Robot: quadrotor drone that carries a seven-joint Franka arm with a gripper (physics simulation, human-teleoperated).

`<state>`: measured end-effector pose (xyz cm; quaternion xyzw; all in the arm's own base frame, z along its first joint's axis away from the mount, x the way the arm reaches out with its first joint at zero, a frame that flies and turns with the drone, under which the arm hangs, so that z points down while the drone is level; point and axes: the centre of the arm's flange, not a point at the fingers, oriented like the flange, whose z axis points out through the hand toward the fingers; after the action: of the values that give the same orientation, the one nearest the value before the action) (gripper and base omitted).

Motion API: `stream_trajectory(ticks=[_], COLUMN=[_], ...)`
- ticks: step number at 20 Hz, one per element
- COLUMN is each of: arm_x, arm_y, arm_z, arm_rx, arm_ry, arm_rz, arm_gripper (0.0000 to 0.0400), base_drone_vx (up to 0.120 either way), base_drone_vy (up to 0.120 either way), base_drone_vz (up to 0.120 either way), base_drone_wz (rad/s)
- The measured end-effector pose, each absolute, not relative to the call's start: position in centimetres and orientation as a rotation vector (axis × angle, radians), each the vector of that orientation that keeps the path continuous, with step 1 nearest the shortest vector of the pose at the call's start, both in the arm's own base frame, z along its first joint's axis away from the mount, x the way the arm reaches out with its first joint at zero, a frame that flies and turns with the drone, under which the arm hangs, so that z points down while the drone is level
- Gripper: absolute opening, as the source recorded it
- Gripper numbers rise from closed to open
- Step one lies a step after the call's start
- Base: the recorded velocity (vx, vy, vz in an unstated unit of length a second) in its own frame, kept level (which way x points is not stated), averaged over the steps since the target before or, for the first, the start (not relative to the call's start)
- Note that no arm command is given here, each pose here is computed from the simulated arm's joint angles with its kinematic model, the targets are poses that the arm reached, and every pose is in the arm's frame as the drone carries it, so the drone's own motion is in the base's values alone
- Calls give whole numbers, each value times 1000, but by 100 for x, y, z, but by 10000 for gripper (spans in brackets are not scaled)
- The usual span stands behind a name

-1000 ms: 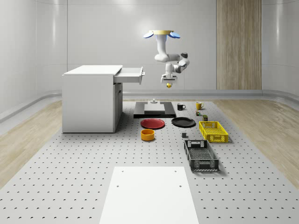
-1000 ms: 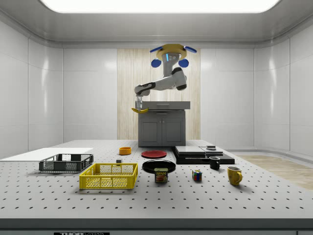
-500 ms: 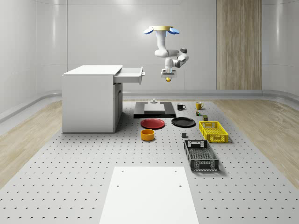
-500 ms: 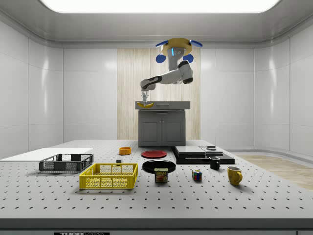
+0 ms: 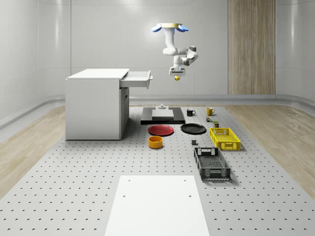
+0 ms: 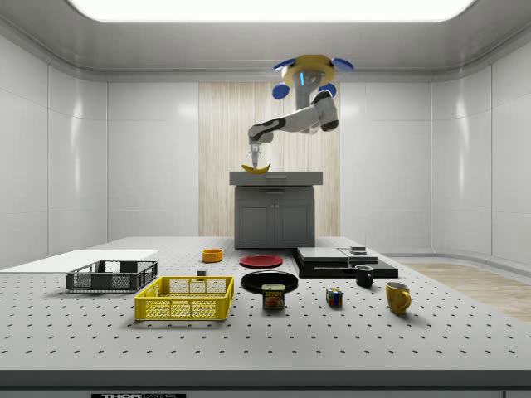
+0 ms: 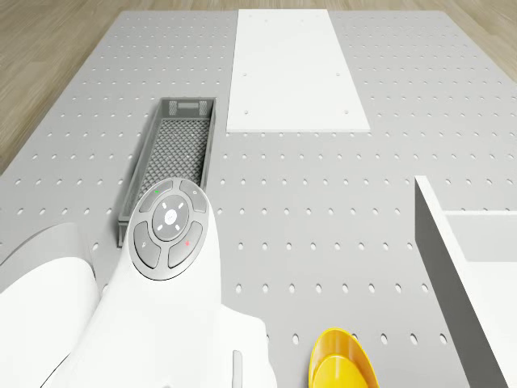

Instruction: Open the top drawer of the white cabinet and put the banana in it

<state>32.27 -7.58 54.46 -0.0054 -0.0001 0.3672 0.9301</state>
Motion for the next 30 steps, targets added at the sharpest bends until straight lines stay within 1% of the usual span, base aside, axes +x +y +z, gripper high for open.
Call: stream_trajectory(ticks=[5,10,18,20,30], arm_x=[3227,3227,3227,3227,3227], arm_y=[-758,-758,-758,-758,-758], arm_z=[5446,5446,5446,5446,5446], arm_rx=[-11,-11,-11,-11,-11], arm_ry=[0,0,0,0,0], arm_rz=[752,752,752,752,752], arm_gripper=[190,190,190,190,190], base_drone_vx=[-120,-120,-120,-120,0], base_drone_vy=[-8,-120,-120,-120,-120], base_drone_vz=[0,0,115,20,0], base_drone_wz=[0,0,0,0,0])
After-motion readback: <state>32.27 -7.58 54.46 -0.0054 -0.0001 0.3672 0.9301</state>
